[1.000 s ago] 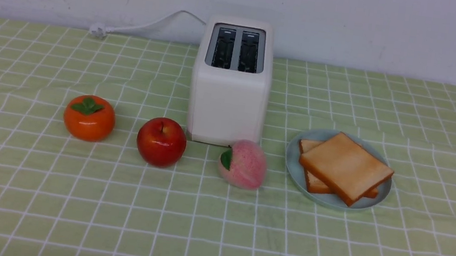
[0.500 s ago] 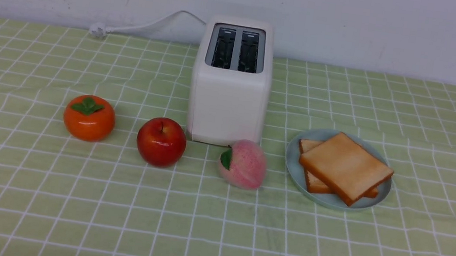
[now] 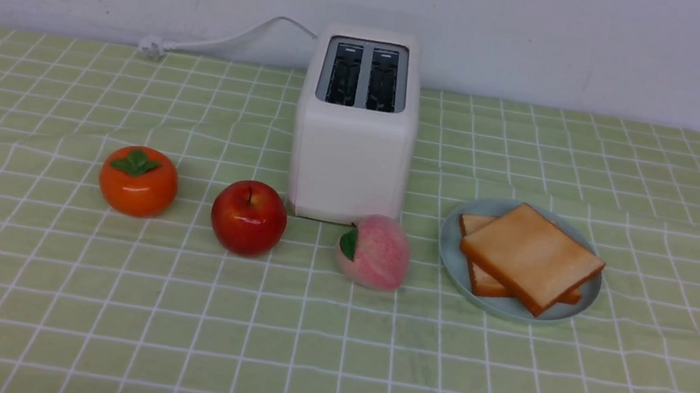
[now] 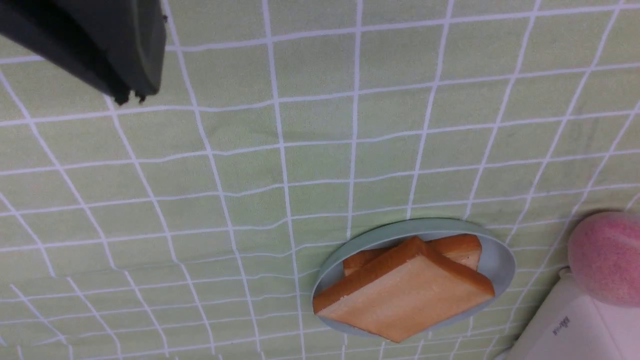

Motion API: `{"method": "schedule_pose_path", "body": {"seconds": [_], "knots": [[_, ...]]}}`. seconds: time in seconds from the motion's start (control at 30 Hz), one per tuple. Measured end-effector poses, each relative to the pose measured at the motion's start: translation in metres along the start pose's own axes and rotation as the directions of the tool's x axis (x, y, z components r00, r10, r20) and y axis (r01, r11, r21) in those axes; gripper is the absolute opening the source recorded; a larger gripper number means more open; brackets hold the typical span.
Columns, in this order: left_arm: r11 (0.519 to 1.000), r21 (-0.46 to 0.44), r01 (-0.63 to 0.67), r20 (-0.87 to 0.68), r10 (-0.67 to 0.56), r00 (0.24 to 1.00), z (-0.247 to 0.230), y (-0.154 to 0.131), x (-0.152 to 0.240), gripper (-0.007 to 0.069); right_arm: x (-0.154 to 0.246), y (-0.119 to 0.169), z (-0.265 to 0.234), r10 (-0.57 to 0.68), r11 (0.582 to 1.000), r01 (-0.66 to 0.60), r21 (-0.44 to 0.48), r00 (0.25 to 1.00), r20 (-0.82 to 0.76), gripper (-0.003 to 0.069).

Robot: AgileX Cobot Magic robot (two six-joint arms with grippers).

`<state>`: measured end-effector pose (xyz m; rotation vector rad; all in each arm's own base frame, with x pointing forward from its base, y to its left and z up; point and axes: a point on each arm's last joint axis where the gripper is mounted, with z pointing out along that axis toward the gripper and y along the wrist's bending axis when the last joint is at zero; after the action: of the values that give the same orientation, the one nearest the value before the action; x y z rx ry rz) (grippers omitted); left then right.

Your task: Take toasted bread from bread machine on green coffee tablecloth place on plate.

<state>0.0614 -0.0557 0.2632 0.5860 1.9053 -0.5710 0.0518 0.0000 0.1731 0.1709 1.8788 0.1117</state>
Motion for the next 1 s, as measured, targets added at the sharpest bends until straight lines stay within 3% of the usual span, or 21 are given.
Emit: {"method": "schedule_pose_path", "body": {"seconds": [0.13, 0.3, 0.37, 0.43, 0.63, 1.0], "knots": [[0.987, -0.118, 0.110, 0.137, -0.094, 0.986, -0.010, 0.010, 0.005, -0.0013, 0.000, 0.000, 0.000, 0.000, 1.000, 0.000, 0.000, 1.000, 0.000, 0.0008], [0.909, -0.353, 0.221, 0.314, -0.108, 0.943, -0.020, 0.027, 0.043, -0.0013, 0.000, 0.000, 0.000, 0.000, 1.000, 0.000, 0.000, 1.000, 0.000, 0.0014], [0.892, -0.385, 0.238, 0.329, -0.108, 0.938, -0.018, 0.029, 0.051, -0.0013, 0.000, 0.000, 0.000, 0.000, 1.000, 0.000, 0.000, 1.000, 0.000, 0.0015], [0.840, -0.462, 0.285, 0.332, -0.134, 0.934, -0.010, 0.038, 0.072, -0.0013, 0.000, 0.000, 0.000, 0.000, 1.000, 0.000, 0.000, 1.000, 0.000, 0.0015], [0.790, -0.486, 0.374, 0.263, -0.276, 0.925, -0.001, 0.042, 0.096, -0.0013, 0.000, 0.000, 0.000, 0.000, 1.000, 0.000, 0.000, 1.000, 0.000, 0.0021], [0.792, -0.477, 0.382, 0.267, -0.284, 0.921, -0.001, 0.042, 0.096, -0.0013, 0.000, 0.000, 0.000, 0.000, 1.000, 0.000, 0.000, 1.000, 0.000, 0.0035]]}}
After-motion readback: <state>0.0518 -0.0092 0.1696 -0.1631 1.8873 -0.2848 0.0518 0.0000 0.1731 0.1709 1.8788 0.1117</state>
